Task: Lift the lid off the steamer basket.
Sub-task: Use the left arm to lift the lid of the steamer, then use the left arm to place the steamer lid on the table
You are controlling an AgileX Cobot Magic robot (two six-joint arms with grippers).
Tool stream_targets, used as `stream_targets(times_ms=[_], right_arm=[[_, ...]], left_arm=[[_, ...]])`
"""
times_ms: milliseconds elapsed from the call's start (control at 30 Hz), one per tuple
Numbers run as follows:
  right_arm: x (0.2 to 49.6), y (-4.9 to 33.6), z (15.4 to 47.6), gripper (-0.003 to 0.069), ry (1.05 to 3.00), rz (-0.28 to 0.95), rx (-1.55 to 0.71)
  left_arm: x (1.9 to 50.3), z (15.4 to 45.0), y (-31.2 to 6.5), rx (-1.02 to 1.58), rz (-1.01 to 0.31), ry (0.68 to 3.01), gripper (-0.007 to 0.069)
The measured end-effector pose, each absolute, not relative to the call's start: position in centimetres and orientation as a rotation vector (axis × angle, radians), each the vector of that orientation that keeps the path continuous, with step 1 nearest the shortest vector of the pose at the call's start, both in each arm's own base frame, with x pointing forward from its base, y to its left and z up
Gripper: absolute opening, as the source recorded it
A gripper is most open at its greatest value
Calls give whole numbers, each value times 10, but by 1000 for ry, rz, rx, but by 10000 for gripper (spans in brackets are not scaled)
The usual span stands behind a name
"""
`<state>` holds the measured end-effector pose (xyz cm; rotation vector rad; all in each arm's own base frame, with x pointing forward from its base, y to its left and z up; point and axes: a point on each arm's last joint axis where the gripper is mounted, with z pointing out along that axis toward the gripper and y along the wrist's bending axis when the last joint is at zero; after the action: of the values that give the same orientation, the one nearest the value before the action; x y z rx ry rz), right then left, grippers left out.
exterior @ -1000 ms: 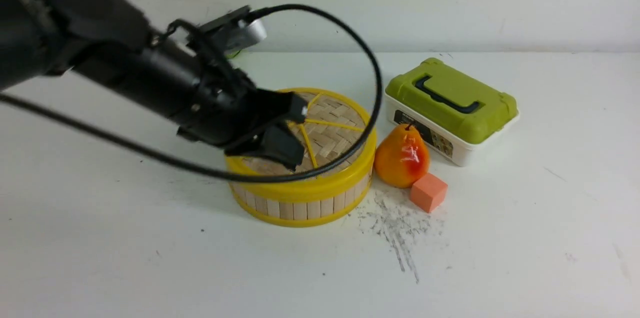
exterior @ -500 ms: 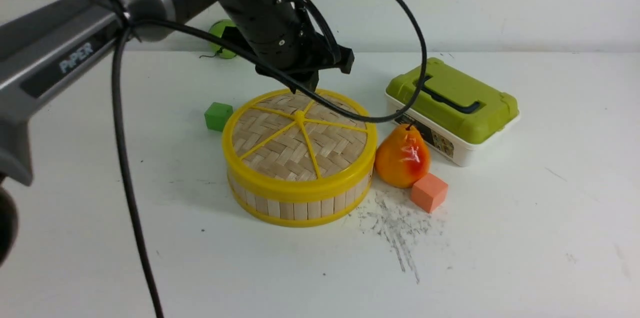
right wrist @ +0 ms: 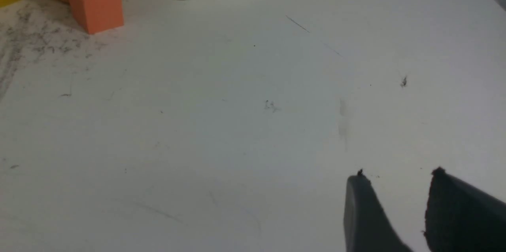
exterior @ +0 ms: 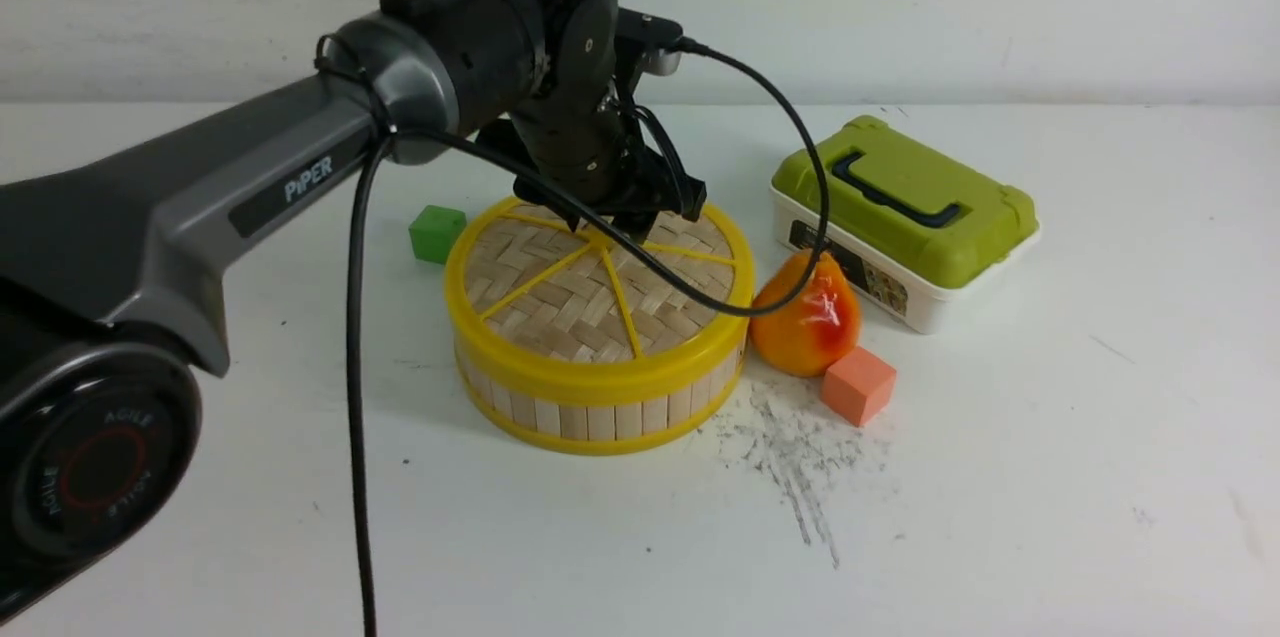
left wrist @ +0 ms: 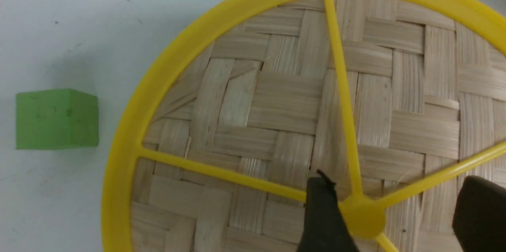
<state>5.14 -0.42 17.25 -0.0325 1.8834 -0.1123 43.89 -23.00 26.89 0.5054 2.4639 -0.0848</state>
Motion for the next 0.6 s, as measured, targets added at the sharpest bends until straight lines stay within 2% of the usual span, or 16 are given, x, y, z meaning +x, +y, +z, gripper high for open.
stream_targets(times_ms=[100,267,300,500,533,567,600], right_arm=[[51,-4,173,240,1883,-112,-32],[51,-4,173,240,1883,-112,-32],[51,-4,173,240,1883,-112,-32],[51,-4,173,240,1883,-112,-32],[51,-4,173,240,1883,-112,-32],[51,-4,173,240,1883,-112,-32],[51,-4,173,240,1883,-112,-32]], left_arm=[[441,266,-230,518,-62,2462,361],[443,257,-229,532,-25,2485,126],[443,257,-230,530,-29,2485,100],[440,272,-229,493,-50,2473,109],[435,294,-226,479,-57,2433,109],[434,300,-225,477,-56,2422,109],[427,326,-220,465,-54,2365,109]])
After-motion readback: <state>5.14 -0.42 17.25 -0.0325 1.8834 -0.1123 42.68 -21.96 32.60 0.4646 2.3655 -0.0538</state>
